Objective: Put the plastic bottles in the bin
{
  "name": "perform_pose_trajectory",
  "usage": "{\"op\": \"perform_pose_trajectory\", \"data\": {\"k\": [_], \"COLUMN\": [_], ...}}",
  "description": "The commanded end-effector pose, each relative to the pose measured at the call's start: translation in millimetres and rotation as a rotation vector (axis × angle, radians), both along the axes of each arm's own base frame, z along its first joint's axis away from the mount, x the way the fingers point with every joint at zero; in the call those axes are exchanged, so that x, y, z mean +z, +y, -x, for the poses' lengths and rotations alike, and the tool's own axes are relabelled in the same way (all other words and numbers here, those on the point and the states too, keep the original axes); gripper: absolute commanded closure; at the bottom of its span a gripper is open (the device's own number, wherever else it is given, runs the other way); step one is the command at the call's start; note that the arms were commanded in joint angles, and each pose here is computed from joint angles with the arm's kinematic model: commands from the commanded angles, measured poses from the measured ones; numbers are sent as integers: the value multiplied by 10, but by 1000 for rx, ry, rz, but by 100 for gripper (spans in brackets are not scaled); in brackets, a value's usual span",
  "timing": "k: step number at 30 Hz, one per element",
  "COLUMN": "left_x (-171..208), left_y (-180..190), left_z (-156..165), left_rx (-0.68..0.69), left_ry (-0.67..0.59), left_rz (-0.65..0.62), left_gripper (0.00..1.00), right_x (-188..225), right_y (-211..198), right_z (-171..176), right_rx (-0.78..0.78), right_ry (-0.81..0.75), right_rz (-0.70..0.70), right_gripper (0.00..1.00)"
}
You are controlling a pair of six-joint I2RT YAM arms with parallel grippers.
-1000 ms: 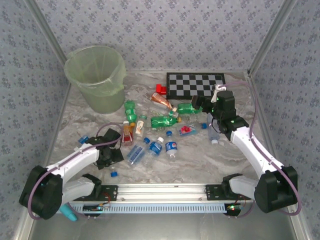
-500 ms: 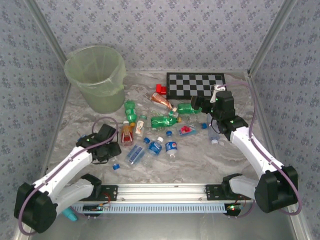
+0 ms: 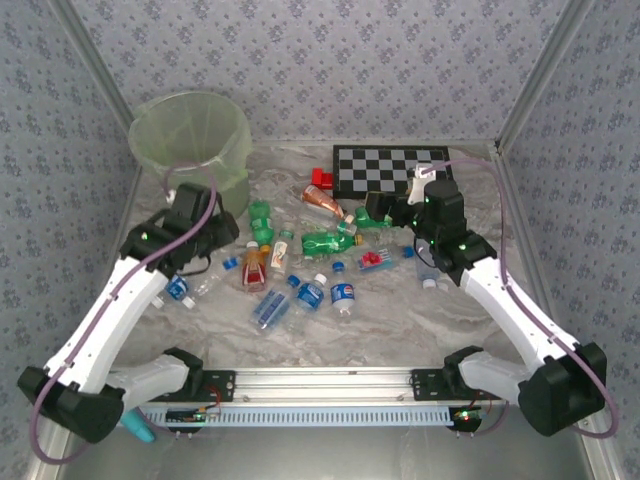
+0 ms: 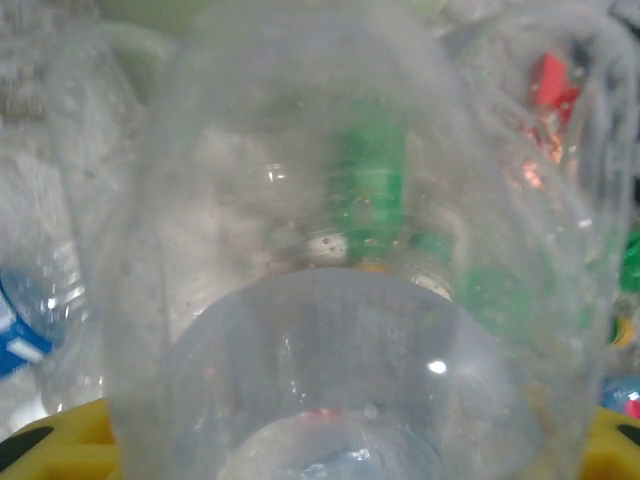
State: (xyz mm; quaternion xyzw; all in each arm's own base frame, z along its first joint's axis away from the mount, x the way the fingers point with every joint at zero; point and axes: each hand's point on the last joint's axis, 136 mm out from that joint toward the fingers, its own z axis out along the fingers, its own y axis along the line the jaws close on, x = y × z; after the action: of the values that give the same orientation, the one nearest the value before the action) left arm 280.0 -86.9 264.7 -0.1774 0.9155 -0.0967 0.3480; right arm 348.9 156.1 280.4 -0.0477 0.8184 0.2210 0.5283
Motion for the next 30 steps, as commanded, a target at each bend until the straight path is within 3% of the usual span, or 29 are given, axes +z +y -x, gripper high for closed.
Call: {"op": "perform_pose_trajectory", "data": {"k": [1, 10, 17, 21, 30], "left_x": [392, 1404, 1786, 1865, 1708], "left_y": [74, 170, 416, 571, 754], "left_z": [-205, -867, -1255, -1458, -1810], "left_rx": [-16, 34, 111, 142, 200], "left_ry": [-67, -321, -402, -417, -378], "left_rz": [-37, 35, 36, -6, 24], "left_gripper": [46, 48, 50, 50, 50], "right_x": [318, 479, 521, 497, 518], "right_y": [65, 25, 18, -32, -135], "right_z": [161, 415, 571, 656, 697], "right_rx": [54, 75, 90, 77, 40], "right_ry": [-67, -115, -121, -116, -136], "right_rz": [15, 68, 67, 85, 107], "right_gripper": [1, 1, 0, 0, 0]}}
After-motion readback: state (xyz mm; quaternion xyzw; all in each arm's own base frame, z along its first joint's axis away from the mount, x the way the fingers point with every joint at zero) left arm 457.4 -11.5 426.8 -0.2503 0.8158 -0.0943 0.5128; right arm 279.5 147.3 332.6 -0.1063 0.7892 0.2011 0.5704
